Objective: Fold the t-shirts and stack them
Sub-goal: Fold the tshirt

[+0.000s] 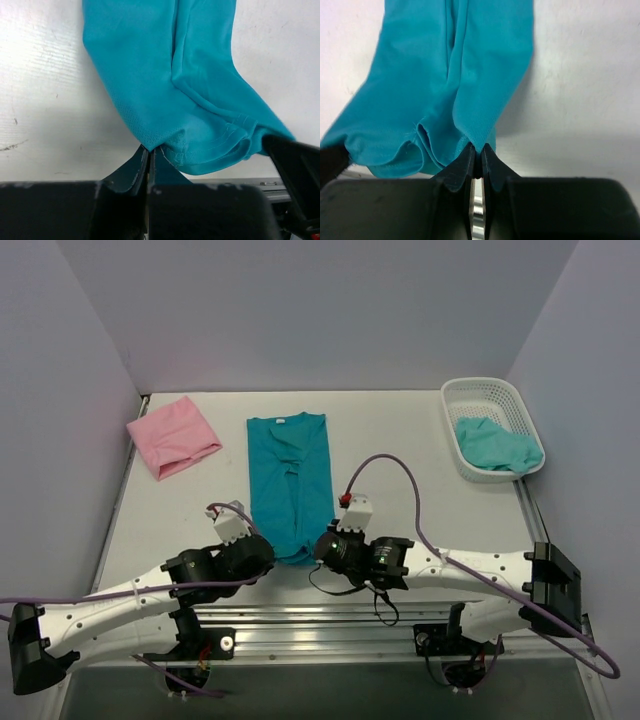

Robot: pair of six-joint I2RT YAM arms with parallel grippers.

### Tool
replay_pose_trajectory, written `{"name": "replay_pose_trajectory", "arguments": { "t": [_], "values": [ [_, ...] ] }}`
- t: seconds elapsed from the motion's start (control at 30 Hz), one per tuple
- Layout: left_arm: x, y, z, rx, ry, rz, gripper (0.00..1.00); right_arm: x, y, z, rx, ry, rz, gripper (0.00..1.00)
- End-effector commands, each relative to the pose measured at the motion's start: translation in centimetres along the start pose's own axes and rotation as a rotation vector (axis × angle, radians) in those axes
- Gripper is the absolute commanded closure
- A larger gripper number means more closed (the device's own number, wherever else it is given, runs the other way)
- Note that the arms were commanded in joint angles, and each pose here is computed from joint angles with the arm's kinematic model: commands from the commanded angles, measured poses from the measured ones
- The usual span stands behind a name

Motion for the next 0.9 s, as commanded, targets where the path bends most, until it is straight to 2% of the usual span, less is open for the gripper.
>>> {"name": "replay_pose_trajectory", "arguments": {
  "t": [0.0, 0.17, 0.3, 0.53, 0.6, 0.87],
  "values": [
    [-1.1, 0.4, 1.7, -0.087, -0.043, 0.011, 0.98, -1.1, -0.1, 3.1, -0.059, 0.086, -0.106, 1.00],
    [-2.6, -0.8, 4.0, -0.093, -0.043, -0.021, 0.98, -1.6, -1.6, 7.6, -0.093, 0.080, -0.179, 1.00],
    [-3.0, -2.7, 7.7, -0.130, 0.004, -0.019, 0.98, -1.5, -3.6, 11.1, -0.107, 0.077, -0.199, 1.00],
    [-4.5, -7.1, 11.2, -0.124, -0.022, 0.035, 0.98, -1.2, -9.4, 13.3, -0.050, 0.087, -0.252, 1.00],
    [-4.7, -8.7, 11.4, -0.093, -0.026, 0.046, 0.98, -1.3, -10.5, 13.7, -0.040, 0.083, -0.262, 1.00],
    [-6.1, -12.9, 14.2, -0.094, -0.030, 0.037, 0.98, -0.8, -14.6, 15.3, -0.007, 0.096, -0.278, 1.00]
  ]
}}
Point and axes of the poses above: each gripper's point midway between its finger pads, its own y axis back along the fingers, its own x axis along the line the jaws close on, z = x × y, the point moved 9 cm from there along y, back along the fingers, and after that the axes turned 11 degrees about y, right-handed, at the moved point
